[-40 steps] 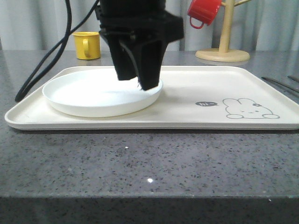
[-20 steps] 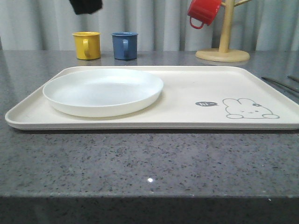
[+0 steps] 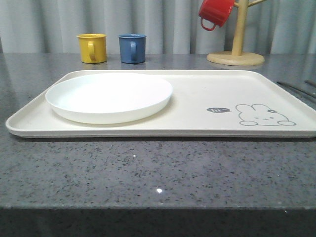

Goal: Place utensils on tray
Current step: 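Withdraw the left gripper from the tray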

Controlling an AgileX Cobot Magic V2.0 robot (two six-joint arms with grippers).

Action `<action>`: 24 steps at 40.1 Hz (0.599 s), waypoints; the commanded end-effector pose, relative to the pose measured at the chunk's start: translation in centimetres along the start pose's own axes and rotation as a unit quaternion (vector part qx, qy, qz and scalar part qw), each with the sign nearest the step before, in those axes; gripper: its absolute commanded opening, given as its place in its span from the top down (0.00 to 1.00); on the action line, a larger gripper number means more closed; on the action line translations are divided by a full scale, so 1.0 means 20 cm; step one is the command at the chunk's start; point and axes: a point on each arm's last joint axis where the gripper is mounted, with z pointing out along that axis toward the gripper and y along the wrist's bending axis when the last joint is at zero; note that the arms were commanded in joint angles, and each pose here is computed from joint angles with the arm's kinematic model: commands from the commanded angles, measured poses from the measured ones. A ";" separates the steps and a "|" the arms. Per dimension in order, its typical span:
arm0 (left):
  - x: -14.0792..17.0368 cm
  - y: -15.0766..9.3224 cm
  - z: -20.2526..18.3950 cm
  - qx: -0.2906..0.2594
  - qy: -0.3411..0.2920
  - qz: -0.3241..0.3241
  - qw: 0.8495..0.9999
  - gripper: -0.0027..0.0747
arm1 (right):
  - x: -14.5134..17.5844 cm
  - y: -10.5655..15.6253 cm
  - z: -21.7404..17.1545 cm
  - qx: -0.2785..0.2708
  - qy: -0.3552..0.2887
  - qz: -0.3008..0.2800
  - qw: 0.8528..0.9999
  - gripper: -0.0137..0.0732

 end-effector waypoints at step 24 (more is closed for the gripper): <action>0.81 -0.11 -0.30 -0.061 -0.352 -0.018 0.934 0.99 | -0.09 0.00 -0.01 0.003 -0.048 -0.003 0.999 0.17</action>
